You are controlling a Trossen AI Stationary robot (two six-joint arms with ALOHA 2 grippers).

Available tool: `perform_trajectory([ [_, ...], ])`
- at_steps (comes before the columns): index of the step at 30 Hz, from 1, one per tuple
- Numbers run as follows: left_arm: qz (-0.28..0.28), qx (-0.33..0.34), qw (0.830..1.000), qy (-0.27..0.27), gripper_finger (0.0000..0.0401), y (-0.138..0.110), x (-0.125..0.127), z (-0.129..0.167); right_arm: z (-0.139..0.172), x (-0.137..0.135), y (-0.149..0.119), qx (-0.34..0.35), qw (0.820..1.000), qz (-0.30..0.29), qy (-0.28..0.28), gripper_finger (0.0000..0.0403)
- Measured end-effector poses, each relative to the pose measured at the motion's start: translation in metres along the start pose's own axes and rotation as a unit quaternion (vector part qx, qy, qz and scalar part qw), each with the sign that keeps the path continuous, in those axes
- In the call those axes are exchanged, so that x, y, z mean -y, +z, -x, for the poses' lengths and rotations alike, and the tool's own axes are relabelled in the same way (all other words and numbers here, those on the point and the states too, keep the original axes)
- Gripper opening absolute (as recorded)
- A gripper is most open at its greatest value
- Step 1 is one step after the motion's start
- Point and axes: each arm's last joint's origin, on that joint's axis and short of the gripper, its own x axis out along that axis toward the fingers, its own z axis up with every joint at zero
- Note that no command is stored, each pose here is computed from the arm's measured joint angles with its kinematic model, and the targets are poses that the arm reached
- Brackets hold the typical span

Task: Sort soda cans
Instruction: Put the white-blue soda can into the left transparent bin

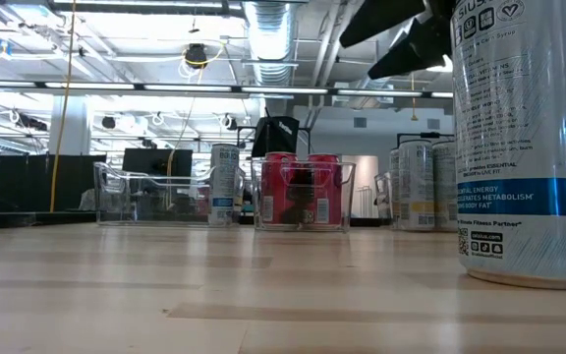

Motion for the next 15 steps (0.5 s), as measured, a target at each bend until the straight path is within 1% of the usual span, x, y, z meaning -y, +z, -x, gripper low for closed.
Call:
perform_trajectory([
  [7,0.001,-0.013,1.000,-0.005,0.0345,-0.0101,0.0066,-0.0095,0.0001,0.0000,0.0002,0.001,1.000,-0.003,0.000,0.0374],
  [12,0.010,-0.010,1.000,-0.009,0.0345,-0.0100,0.0082,-0.0103,0.0001,-0.0002,0.0004,0.001,1.000,-0.005,0.001,0.0374],
  [15,0.004,-0.003,1.000,-0.013,0.0345,-0.0105,0.0099,-0.0098,0.0002,-0.0003,0.0007,0.002,1.000,-0.006,0.001,0.0374],
])
